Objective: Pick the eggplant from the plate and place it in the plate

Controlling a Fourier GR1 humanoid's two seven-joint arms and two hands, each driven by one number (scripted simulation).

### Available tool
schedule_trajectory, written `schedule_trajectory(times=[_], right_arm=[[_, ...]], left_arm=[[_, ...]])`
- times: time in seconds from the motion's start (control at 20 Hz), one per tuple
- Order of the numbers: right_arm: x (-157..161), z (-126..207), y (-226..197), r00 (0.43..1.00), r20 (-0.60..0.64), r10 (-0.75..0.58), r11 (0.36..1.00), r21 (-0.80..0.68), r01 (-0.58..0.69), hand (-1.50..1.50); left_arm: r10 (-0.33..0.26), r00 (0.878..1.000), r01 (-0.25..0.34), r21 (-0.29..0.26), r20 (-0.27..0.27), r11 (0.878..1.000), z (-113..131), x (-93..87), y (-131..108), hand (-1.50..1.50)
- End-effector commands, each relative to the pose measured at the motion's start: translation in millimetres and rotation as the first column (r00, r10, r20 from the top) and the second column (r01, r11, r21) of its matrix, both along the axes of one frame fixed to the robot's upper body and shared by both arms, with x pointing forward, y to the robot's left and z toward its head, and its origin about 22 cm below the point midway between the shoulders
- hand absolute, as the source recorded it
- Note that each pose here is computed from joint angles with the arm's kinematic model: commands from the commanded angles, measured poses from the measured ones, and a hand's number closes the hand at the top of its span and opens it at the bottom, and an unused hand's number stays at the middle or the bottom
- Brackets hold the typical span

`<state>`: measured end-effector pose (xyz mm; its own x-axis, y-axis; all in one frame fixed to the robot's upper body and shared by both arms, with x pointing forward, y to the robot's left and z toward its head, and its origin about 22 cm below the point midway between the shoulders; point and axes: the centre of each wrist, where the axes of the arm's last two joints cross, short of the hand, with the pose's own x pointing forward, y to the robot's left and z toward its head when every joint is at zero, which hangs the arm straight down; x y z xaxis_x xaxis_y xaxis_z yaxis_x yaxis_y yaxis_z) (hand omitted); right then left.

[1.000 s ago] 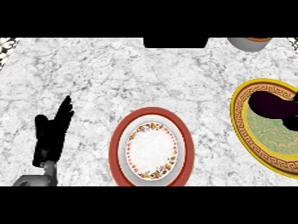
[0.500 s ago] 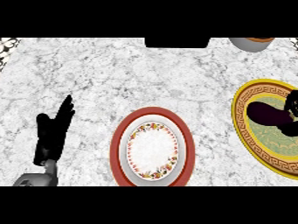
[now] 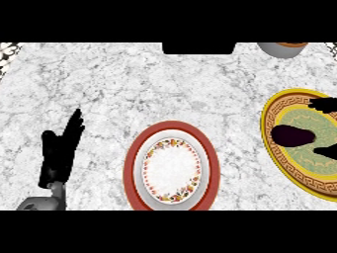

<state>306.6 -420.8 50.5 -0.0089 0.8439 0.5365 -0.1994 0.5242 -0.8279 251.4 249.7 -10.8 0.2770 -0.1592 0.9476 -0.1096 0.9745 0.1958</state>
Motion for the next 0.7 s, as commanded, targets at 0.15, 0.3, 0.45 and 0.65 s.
schedule_trajectory(times=[0.15, 0.3, 0.45, 0.65], right_arm=[[-2, 3, -24, 0.973, 0.219, -0.077, 0.865, 0.499, -0.044, -1.5], [-12, 7, -37, 0.972, 0.206, -0.111, 0.807, 0.59, -0.033, -1.5], [-22, 14, -73, 0.977, 0.185, -0.108, 0.776, 0.63, -0.033, -1.5], [-25, 4, -70, 0.986, 0.156, -0.062, 0.754, 0.654, -0.056, -1.5]], left_arm=[[0.015, 1.0, -0.015, -0.01, -0.013, 1.0, 1, -1.4, 1, 0.0], [0.009, 1.0, -0.009, 0.006, -0.007, 1.0, -6, -10.6, 15, 0.0], [-0.002, 1.0, 0.002, 0.0, -0.009, 1.0, 13, 12.8, -4, 0.0], [-0.004, 1.0, 0.004, -0.015, -0.003, 1.0, -12, -3.8, -8, 0.0]])
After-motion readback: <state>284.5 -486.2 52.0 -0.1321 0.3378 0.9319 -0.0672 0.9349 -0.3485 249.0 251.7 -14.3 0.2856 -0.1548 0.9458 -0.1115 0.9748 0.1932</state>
